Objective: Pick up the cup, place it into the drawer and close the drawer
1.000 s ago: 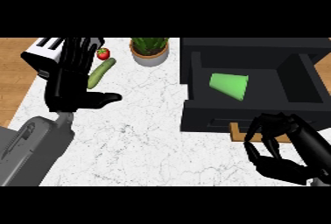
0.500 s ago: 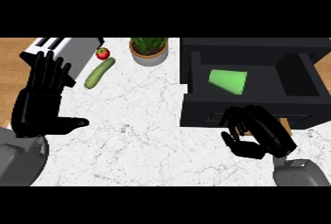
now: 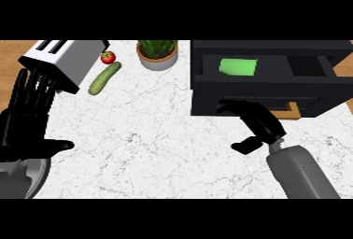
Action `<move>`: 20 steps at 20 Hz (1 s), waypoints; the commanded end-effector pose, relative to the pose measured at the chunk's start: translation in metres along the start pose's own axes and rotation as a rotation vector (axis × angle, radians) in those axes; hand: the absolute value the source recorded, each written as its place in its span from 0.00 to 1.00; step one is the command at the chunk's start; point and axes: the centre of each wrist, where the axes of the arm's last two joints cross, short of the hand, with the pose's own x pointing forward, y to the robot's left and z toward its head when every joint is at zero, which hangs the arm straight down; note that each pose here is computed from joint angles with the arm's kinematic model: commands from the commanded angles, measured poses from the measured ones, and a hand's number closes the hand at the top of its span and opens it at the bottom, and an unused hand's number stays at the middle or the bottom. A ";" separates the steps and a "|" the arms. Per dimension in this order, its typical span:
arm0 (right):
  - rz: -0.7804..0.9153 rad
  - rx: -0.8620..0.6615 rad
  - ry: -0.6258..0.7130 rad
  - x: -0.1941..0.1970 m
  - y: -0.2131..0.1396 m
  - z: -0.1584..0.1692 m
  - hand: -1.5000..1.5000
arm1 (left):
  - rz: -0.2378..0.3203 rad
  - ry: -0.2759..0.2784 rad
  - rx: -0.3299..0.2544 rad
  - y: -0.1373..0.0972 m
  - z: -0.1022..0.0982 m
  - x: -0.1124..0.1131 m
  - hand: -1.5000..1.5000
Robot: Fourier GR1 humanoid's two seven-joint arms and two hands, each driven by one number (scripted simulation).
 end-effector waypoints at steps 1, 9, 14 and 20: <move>0.005 0.024 0.024 -0.028 0.005 -0.022 0.00 | 0.002 -0.019 -0.001 0.019 0.004 0.002 0.00; -0.064 0.033 0.020 -0.034 0.008 -0.064 0.00 | 0.016 -0.015 -0.013 0.019 0.016 -0.010 0.00; -0.114 0.037 0.039 -0.063 -0.041 -0.065 0.00 | 0.034 -0.004 -0.027 0.021 0.010 -0.010 0.00; -0.098 0.040 0.079 -0.069 -0.061 -0.069 0.00 | 0.032 -0.002 -0.047 0.031 0.011 0.001 0.00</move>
